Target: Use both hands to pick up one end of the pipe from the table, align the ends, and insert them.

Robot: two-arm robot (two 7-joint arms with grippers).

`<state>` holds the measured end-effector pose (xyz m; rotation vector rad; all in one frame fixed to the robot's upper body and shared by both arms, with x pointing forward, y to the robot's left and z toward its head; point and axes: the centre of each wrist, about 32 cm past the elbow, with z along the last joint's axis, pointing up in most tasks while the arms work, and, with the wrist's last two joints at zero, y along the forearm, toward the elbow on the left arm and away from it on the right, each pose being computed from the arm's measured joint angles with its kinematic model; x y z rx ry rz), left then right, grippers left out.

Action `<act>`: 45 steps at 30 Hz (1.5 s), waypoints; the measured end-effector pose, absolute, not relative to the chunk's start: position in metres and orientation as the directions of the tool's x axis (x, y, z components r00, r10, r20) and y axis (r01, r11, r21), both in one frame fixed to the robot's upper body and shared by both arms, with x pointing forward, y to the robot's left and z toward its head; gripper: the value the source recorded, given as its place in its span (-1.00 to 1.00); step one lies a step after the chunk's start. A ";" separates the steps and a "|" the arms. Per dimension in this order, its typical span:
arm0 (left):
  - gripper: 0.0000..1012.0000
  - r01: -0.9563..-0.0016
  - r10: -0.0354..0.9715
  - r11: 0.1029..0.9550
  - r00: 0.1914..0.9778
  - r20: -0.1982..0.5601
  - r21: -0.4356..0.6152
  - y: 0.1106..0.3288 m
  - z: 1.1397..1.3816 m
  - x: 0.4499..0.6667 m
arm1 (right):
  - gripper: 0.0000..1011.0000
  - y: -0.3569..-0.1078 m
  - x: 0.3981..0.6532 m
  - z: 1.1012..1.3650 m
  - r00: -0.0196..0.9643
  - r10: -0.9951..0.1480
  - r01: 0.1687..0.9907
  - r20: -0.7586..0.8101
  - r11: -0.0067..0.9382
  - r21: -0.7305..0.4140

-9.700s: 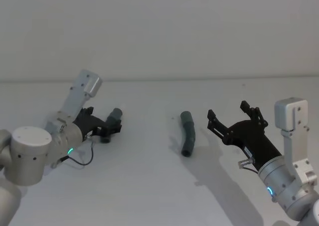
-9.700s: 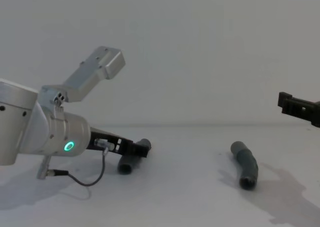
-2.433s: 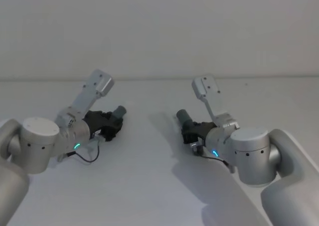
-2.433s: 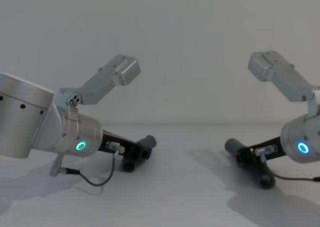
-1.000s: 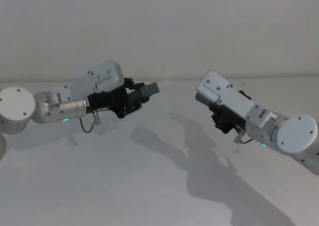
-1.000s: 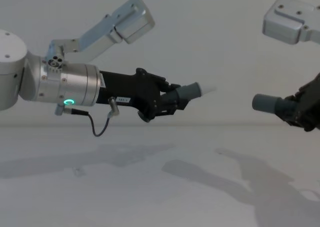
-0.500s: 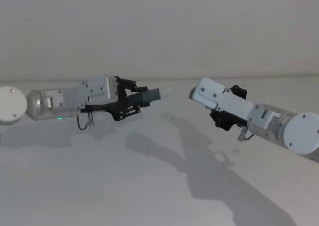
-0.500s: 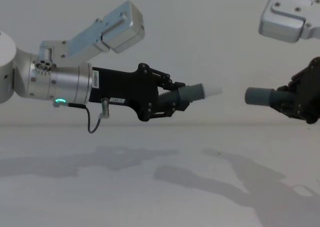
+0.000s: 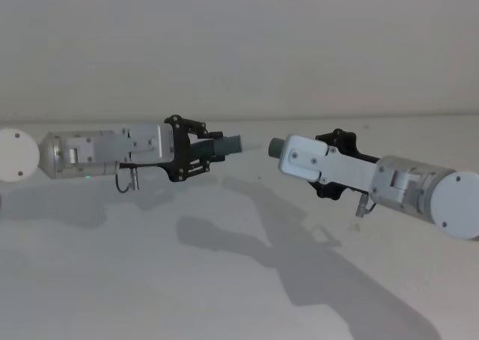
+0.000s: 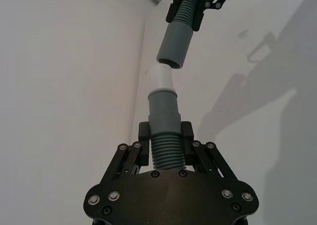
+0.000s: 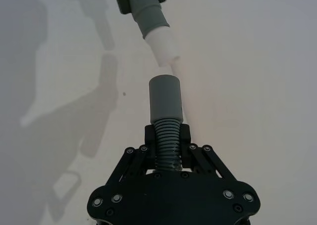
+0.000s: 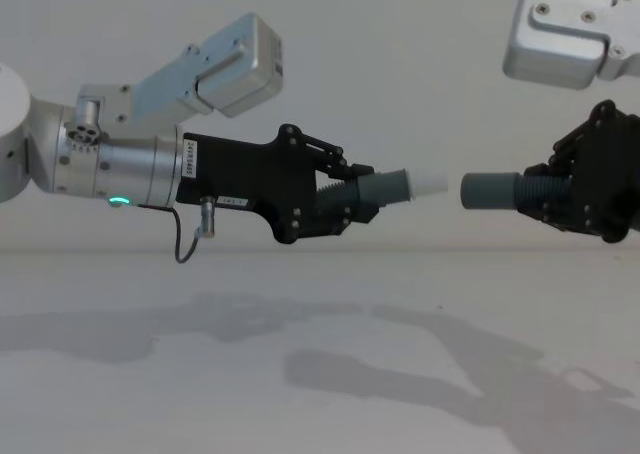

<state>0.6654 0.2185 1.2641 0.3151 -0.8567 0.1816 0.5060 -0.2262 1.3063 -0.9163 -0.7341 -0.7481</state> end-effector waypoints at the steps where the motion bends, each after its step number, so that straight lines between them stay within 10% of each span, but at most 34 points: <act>1: -0.33 -0.281 0.030 0.939 0.643 0.766 0.199 0.219 1.264 0.666 | -0.52 -0.226 0.506 1.307 0.534 -0.238 0.813 0.811 0.408 -0.415; 45: -0.33 -0.234 -0.019 0.949 0.620 0.784 0.209 0.215 1.256 0.663 | -0.52 -0.225 0.499 1.314 0.540 -0.166 0.782 0.825 0.462 -0.419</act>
